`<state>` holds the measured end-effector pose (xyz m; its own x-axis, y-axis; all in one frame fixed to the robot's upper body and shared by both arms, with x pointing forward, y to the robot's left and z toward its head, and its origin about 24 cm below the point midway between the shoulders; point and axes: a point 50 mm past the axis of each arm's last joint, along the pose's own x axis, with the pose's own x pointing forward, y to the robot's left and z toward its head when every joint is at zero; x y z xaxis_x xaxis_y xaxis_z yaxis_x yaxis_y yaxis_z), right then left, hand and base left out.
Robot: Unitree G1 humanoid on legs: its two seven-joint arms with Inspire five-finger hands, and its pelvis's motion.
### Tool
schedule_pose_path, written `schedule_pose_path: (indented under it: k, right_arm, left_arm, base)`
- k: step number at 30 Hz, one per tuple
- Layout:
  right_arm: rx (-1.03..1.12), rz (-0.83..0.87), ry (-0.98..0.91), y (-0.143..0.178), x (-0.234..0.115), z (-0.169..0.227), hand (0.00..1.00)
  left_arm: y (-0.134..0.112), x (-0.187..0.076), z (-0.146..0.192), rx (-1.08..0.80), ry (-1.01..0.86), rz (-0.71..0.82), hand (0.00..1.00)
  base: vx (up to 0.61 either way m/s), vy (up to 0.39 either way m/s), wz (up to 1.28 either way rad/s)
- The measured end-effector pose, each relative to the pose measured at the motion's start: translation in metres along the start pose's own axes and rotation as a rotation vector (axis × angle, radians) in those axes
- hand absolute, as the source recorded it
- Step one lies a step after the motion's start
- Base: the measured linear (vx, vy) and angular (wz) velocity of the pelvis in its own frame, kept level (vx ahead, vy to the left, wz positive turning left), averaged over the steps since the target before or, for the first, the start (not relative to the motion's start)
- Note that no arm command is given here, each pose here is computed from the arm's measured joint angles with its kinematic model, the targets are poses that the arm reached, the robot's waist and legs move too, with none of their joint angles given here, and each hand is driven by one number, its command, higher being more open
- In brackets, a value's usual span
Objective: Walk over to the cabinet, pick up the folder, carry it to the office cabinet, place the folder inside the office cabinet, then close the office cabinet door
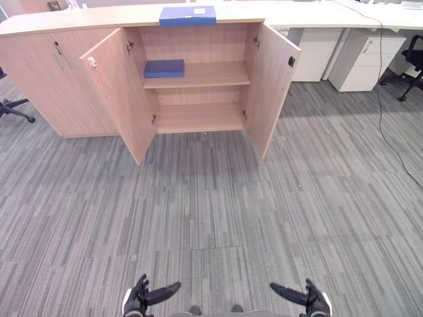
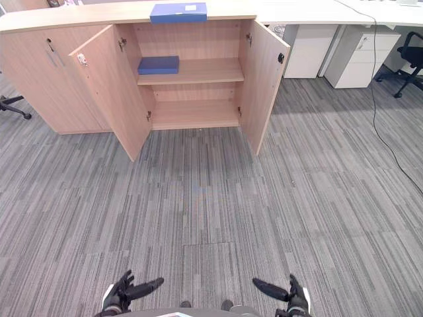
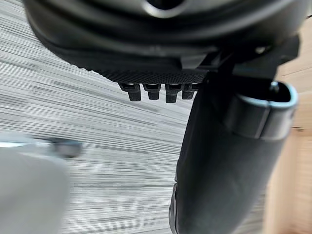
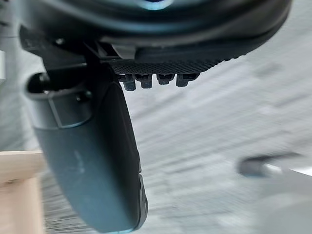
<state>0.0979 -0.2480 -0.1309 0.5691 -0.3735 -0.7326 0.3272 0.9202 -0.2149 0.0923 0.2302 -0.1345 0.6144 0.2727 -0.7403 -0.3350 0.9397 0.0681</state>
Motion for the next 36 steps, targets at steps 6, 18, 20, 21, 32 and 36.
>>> schedule_pose_path:
  k: [6, 18, 20, 21, 32, 36]
  right_arm:
    - [-0.103, 0.028, -0.076, -0.001, 0.003, 0.018, 1.0]
    - [-0.128, 0.042, -0.113, -0.004, 0.009, 0.034, 1.0]
    - [-0.12, 0.043, -0.107, -0.003, 0.009, 0.034, 1.0]
    - [-0.12, 0.045, -0.105, -0.002, 0.01, 0.034, 1.0]
    - [-0.154, 0.106, -0.139, 0.013, 0.007, 0.04, 1.0]
    - [-0.158, 0.106, -0.211, 0.014, 0.013, 0.065, 1.0]
  left_arm:
    - [0.002, 0.001, 0.014, 0.013, -0.068, -0.021, 1.0]
    - [-0.005, -0.002, 0.031, 0.005, -0.15, -0.036, 1.0]
    - [-0.006, -0.002, 0.034, -0.01, -0.167, -0.032, 1.0]
    - [-0.006, -0.003, 0.035, -0.013, -0.17, -0.031, 1.0]
    - [-0.008, 0.01, 0.07, 0.025, -0.257, -0.015, 1.0]
    - [-0.024, 0.014, 0.068, 0.021, -0.239, -0.063, 1.0]
  base:
    - [0.08, 0.022, 0.0]
    - [0.0, 0.012, -0.08]
    - [0.05, 0.068, 0.01]
    - [0.08, 0.085, -0.09]
    - [0.41, -0.016, 0.42]
    - [0.74, -0.233, 0.34]
